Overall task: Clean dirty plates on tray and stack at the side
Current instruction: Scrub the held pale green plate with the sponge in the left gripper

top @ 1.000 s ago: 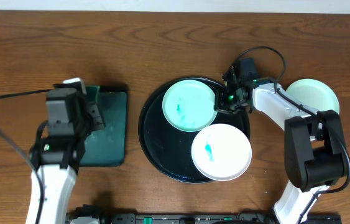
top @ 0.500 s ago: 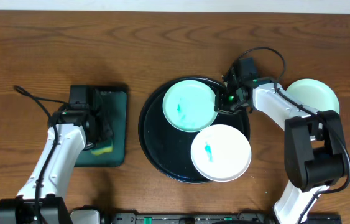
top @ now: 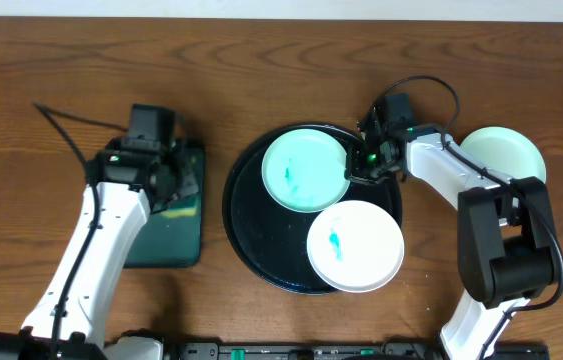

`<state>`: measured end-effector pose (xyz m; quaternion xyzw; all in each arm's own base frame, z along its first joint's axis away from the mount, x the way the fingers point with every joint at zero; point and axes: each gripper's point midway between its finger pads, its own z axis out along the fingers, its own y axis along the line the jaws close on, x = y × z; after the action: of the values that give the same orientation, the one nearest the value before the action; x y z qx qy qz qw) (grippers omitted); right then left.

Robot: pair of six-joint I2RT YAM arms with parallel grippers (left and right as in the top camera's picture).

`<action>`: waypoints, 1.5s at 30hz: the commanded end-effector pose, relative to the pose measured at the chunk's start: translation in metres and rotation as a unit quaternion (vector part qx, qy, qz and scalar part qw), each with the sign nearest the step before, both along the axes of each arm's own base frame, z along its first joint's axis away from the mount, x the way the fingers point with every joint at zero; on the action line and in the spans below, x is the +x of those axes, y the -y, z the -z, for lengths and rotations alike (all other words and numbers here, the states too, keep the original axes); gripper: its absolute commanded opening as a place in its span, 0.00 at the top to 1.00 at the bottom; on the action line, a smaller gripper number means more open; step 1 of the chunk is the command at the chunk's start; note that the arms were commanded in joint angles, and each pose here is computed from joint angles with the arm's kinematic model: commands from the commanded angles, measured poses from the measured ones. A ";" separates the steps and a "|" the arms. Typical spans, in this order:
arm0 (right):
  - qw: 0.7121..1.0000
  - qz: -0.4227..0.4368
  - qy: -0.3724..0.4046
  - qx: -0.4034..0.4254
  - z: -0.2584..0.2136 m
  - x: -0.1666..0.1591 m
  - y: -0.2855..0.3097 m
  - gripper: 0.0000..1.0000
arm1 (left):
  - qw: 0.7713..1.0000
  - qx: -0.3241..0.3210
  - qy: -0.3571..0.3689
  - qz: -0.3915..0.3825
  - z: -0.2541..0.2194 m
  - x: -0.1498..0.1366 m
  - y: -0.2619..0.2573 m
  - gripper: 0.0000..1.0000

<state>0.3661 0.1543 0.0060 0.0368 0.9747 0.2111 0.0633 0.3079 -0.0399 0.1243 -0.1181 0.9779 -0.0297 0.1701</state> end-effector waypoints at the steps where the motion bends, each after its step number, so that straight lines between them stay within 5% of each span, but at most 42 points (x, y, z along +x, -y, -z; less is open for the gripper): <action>1: 1.000 -0.019 -0.003 0.000 0.001 -0.007 -0.009 0.99 | 0.998 -0.003 0.037 0.042 -0.021 0.015 0.028 0.93; 10: 0.996 -0.089 0.004 -0.004 0.002 -0.027 -0.047 0.99 | 0.987 -0.074 0.002 0.142 0.018 0.022 0.108 0.93; 24: 0.994 -0.112 -0.001 -0.005 0.002 -0.039 -0.063 0.99 | 0.983 -0.056 -0.063 0.162 0.108 0.032 0.139 0.93; 29: 0.994 -0.112 -0.002 -0.006 0.002 -0.039 -0.063 0.99 | 0.971 -0.105 -0.107 0.185 0.118 0.011 0.161 0.93; 35: 0.994 -0.112 -0.003 -0.006 0.002 -0.040 -0.062 0.99 | 0.920 -0.232 -0.157 0.273 0.100 -0.036 0.223 0.93; 39: 0.994 -0.112 -0.004 -0.006 0.002 -0.040 -0.062 0.99 | 0.909 -0.242 -0.155 0.303 0.097 -0.048 0.243 0.92; 42: 0.994 -0.112 -0.004 -0.006 0.002 -0.040 -0.062 0.99 | 0.915 -0.226 -0.138 0.305 0.100 -0.042 0.245 0.93; 45: 0.994 -0.109 -0.009 -0.007 0.003 -0.042 -0.062 0.99 | 0.944 -0.166 -0.114 0.262 0.111 -0.019 0.221 0.93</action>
<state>0.3318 0.2098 0.0035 -0.0619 0.9767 0.2008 0.0440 0.2817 -0.2668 0.0242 0.1277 0.9610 -0.2448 0.0139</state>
